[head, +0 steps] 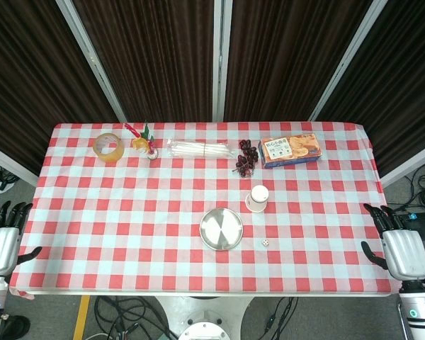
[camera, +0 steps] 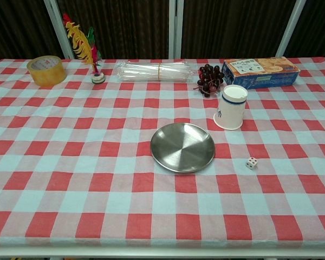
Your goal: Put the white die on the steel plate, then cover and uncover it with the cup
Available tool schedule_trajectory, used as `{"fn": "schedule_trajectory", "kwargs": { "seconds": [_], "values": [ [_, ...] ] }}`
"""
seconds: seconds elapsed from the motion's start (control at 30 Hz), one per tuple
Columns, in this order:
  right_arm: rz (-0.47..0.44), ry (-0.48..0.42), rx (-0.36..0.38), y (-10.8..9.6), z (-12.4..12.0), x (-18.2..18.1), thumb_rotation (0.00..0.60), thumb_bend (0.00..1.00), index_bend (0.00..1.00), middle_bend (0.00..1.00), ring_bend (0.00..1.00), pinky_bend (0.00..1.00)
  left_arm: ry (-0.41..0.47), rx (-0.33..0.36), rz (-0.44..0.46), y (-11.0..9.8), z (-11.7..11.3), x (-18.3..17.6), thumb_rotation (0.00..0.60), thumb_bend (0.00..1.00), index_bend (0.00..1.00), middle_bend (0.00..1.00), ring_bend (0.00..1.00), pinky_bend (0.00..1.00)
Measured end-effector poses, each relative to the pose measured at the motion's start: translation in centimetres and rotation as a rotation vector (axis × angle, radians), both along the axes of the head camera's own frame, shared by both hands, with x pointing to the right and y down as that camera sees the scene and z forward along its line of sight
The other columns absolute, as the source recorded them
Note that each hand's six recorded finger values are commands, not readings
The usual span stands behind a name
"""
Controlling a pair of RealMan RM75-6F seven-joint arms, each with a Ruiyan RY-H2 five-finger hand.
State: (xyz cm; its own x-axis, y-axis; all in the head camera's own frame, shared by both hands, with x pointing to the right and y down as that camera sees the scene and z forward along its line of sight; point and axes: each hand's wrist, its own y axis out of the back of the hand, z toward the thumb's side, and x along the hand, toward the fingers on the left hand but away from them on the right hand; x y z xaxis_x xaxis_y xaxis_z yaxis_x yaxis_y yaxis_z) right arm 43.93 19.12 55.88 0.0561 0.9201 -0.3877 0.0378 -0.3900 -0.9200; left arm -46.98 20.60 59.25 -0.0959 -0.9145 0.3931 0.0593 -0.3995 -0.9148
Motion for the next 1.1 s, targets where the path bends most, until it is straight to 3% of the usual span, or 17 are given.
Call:
{"fn": "schedule_trajectory", "kwargs": {
  "seconds": [0.23, 0.37, 0.47, 0.6, 0.8, 0.97, 1.1],
  "values": [
    [-0.007, -0.011, 0.012, 0.0, -0.4, -0.3, 0.6, 0.23, 0.12, 0.19, 0.11, 0.26, 0.003, 0.011, 0.007, -0.1, -0.3, 0.1, 0.6, 0.0, 0.14, 0.13, 0.02, 0.04],
    [-0.029, -0.027, 0.008, 0.0, -0.4, -0.7, 0.6, 0.23, 0.12, 0.24, 0.16, 0.27, 0.007, 0.013, 0.005, 0.1, -0.3, 0.1, 0.6, 0.0, 0.14, 0.13, 0.02, 0.04],
    [-0.073, -0.04, -0.005, -0.2, -0.1, -1.7, 0.6, 0.22, 0.14, 0.35, 0.29, 0.36, 0.008, 0.013, 0.01, 0.1, -0.3, 0.1, 0.6, 0.0, 0.14, 0.13, 0.02, 0.04],
    [-0.159, -0.051, -0.041, -0.9, 0.8, -3.6, 0.6, 0.22, 0.24, 0.54, 0.55, 0.61, 0.011, 0.014, 0.022, 0.0, -0.2, 0.3, 0.6, 0.0, 0.14, 0.13, 0.02, 0.04],
    [-0.32, -0.048, -0.147, -2.1, 3.7, -7.6, 0.6, 0.22, 0.34, 0.77, 0.78, 0.84, 0.014, 0.013, 0.028, 0.2, -0.1, 0.2, 0.6, 0.0, 0.14, 0.13, 0.02, 0.04],
    [-0.456, -0.033, -0.27, -2.5, 7.6, -11.5, 0.6, 0.22, 0.37, 0.86, 0.87, 0.92, 0.013, 0.002, 0.039, 0.2, 0.0, 0.3, 0.6, 0.0, 0.14, 0.13, 0.02, 0.04],
    [-0.536, -0.02, -0.338, -2.3, 11.0, -14.4, 0.6, 0.22, 0.37, 0.87, 0.88, 0.93, 0.016, 0.005, 0.036, 0.2, 0.0, 0.2, 0.6, 0.0, 0.14, 0.13, 0.02, 0.04]
  ]
}}
